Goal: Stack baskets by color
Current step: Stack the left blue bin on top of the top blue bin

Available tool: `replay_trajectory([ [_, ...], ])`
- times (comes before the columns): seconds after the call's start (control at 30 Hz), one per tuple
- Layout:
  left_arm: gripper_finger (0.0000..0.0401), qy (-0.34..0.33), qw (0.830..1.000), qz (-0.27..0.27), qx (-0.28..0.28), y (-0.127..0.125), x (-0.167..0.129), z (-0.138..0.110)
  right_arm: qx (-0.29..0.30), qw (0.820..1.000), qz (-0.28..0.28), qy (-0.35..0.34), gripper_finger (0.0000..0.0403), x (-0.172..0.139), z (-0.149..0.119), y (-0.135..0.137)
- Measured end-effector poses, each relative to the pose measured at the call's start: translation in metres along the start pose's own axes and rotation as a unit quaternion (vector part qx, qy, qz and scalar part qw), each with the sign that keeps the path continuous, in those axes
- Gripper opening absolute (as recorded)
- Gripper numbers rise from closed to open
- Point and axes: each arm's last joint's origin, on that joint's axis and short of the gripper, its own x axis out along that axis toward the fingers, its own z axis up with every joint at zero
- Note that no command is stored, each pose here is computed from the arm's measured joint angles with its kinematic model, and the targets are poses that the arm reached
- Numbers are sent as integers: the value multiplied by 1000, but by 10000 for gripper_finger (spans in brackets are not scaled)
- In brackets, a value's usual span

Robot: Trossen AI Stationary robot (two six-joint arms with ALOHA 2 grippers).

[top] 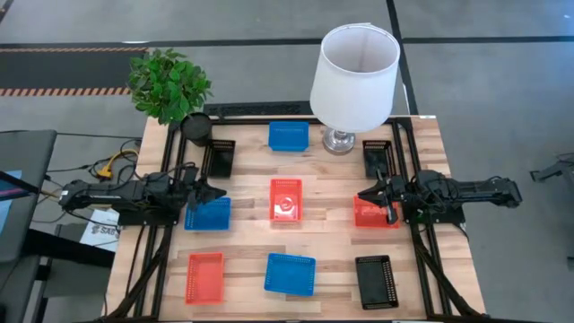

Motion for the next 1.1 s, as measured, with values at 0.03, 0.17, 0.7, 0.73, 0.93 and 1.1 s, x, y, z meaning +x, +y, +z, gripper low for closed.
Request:
replay_trajectory([
  [0.03,0,-2,1000,1,0,0,0,0,-3,1000,-1,-3,60,0,1,0],
  [0.17,0,-20,1000,3,16,-1,0,2,-7,999,-13,-46,60,0,9,0],
  [0.7,0,-24,964,-25,262,-65,0,48,111,991,3,-71,22,15,81,8],
  [0.73,0,7,960,-9,280,-69,1,50,105,992,3,-64,18,20,86,9],
  [0.93,0,188,921,54,336,-86,10,59,88,996,7,-25,18,50,111,13],
  [1.1,12,296,891,122,320,-77,25,51,30,999,13,23,57,73,117,18],
])
